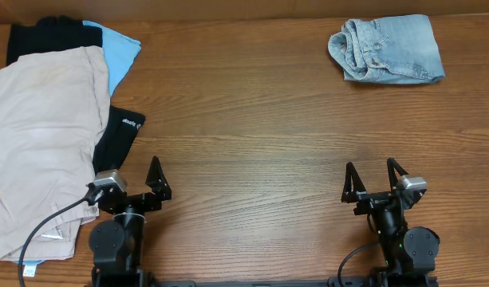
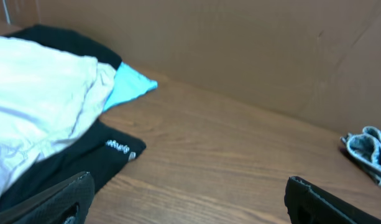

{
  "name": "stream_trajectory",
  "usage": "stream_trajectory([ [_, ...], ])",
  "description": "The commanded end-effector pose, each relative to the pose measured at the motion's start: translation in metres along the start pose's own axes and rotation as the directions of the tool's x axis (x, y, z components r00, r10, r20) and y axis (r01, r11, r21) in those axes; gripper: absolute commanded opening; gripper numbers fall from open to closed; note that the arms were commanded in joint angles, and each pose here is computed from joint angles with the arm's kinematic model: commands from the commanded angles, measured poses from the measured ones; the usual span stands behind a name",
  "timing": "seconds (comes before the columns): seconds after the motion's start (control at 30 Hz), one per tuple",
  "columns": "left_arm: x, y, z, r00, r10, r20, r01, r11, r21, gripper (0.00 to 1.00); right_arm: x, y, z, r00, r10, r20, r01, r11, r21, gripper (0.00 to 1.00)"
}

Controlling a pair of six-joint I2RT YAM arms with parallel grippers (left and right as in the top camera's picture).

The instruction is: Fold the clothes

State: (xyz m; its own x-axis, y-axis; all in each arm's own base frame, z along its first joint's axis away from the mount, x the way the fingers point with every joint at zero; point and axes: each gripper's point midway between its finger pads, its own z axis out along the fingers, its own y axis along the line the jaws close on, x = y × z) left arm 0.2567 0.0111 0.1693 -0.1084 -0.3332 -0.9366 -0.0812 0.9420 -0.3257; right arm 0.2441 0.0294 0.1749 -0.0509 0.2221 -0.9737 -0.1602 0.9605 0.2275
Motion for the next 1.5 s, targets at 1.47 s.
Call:
stream_trajectory([
  [1.47,0.013,0.007,-0.009,0.991,0.120,0.053,-0.120,0.993,0.001,1.00,0.001,-0.001,0.000,1.000,-0.002,0.006,0.002,1.000,0.005,1.00],
])
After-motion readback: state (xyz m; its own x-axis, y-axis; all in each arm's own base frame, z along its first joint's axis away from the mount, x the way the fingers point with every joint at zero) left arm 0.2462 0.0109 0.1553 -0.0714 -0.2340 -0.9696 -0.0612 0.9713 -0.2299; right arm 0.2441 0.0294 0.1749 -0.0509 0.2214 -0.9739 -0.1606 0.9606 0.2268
